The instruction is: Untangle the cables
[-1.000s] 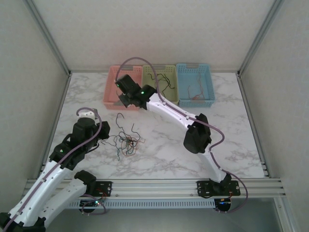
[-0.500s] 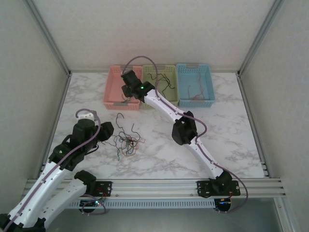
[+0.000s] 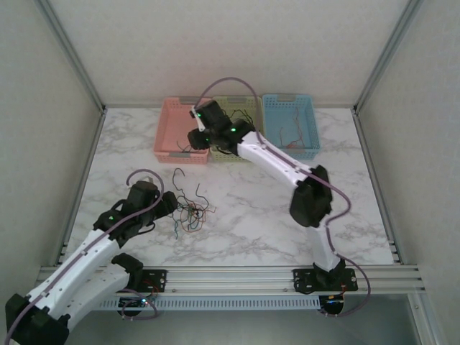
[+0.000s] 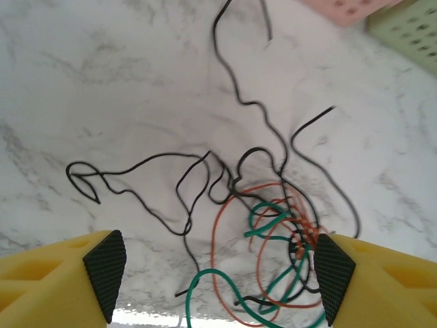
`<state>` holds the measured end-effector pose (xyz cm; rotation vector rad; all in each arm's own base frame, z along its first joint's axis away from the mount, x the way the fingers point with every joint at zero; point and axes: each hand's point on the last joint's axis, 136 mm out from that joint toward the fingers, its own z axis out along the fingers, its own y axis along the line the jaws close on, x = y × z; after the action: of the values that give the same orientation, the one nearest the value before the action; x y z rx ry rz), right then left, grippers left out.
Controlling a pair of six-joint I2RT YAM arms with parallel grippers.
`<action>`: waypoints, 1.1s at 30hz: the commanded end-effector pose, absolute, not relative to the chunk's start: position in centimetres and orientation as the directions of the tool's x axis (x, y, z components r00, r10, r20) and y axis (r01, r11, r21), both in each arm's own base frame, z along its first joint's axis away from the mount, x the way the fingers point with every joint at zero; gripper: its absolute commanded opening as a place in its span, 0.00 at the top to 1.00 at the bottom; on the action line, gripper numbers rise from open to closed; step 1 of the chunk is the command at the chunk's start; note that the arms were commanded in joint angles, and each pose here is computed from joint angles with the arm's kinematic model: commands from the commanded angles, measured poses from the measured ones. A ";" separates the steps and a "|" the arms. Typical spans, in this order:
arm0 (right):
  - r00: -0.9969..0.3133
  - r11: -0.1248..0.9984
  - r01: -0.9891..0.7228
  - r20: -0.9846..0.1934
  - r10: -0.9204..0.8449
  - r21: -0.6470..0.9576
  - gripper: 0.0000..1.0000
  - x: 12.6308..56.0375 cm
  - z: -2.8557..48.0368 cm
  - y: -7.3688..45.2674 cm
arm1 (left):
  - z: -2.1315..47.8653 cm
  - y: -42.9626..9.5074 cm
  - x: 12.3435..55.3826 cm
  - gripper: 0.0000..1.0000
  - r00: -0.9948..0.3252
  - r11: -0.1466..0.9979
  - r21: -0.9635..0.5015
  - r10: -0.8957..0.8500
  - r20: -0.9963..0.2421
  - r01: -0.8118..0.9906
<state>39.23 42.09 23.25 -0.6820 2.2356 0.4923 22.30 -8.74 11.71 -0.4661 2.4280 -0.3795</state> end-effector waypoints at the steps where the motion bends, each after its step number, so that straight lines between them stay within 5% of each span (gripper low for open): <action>1: -0.599 0.748 -0.625 -0.750 -0.278 0.222 0.58 36.1 24.4 41.8 | 10.3 -9.2 23.0 0.25 -0.731 0.865 -0.415 -0.475 -0.491 -0.283; 12: -0.724 0.660 -0.645 -0.585 -0.365 0.386 0.68 27.3 17.4 39.2 | 8.5 -12.1 24.4 0.38 -0.770 0.839 -0.490 -0.470 -0.432 -0.237; 17: -0.717 0.570 -0.693 -0.507 -0.478 0.442 0.62 22.7 14.1 40.7 | 9.4 -11.5 24.2 0.39 -0.757 0.844 -0.483 -0.470 -0.454 -0.234; 26: -0.771 0.537 -0.635 -0.415 -0.483 0.555 0.54 19.7 12.5 43.3 | 12.5 -8.0 23.0 0.44 -0.659 0.858 -0.440 -0.493 -0.567 -0.264; 33: -0.832 0.587 -0.548 -0.317 -0.455 0.596 0.60 19.2 11.3 44.9 | 13.0 -7.6 22.7 0.44 -0.652 0.863 -0.432 -0.488 -0.580 -0.262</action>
<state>19.93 43.40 10.64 -0.8841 2.6525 1.0093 22.77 -8.65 12.42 -0.5261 2.3138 -0.4626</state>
